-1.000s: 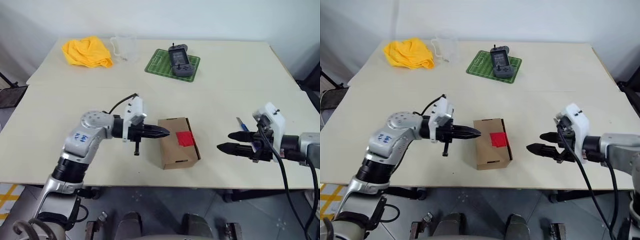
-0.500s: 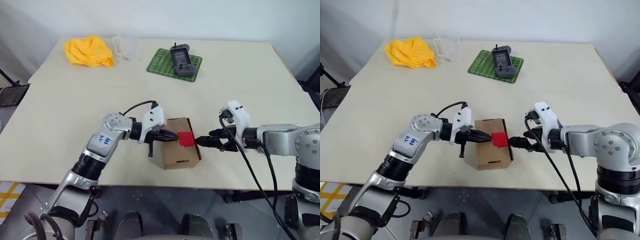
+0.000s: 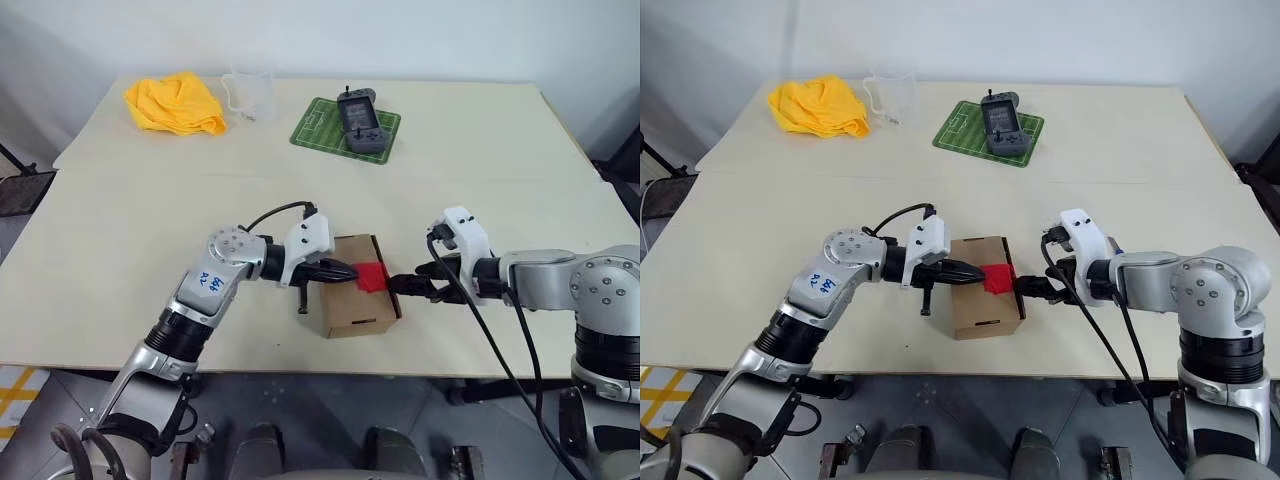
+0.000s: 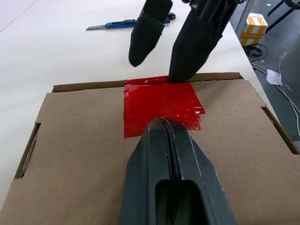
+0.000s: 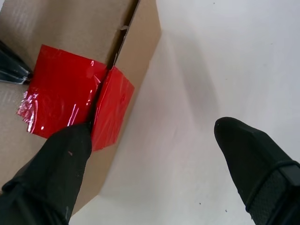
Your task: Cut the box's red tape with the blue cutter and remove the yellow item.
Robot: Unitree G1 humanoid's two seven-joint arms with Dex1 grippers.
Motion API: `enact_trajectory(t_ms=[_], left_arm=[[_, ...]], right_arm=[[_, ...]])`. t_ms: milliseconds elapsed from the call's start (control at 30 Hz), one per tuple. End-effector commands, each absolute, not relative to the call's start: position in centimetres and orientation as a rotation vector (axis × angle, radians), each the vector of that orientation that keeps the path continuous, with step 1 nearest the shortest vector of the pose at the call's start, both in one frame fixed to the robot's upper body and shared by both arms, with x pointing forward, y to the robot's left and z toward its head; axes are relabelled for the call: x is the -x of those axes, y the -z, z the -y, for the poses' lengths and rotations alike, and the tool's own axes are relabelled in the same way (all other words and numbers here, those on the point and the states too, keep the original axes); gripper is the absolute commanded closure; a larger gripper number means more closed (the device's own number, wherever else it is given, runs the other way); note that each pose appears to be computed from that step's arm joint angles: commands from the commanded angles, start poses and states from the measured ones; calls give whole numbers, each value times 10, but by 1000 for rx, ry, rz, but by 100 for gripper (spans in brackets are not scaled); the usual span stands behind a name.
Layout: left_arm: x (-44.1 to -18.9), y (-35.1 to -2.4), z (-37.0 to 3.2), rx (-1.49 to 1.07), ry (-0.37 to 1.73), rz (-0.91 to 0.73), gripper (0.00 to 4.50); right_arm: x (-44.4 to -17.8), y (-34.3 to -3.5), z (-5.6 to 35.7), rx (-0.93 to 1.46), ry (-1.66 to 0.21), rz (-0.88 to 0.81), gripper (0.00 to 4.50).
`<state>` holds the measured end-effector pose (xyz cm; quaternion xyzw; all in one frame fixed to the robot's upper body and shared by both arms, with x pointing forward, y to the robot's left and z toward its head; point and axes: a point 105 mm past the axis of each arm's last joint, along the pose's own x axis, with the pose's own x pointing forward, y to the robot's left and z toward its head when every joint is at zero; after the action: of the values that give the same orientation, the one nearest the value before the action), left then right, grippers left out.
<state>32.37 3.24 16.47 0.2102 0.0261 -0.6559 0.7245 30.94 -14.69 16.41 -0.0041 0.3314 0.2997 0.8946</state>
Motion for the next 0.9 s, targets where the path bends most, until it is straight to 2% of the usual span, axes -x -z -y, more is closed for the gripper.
enact_trajectory(t_ms=[33,367,600,900], left_arm=[[-320,-157,-31,-468,1462,-72,450],[-321,-151,-33,-461,1457,-92,450],[-322,-150,-34,-461,1453,-99,450],[-322,-149,-35,-443,1447,-121,450]], right_arm=[[-317,-159,159,71,-519,-706,8],[-322,-155,177,193,-450,-702,8],[-327,-157,185,207,-428,-671,8],[-326,-145,190,177,-415,-699,8]])
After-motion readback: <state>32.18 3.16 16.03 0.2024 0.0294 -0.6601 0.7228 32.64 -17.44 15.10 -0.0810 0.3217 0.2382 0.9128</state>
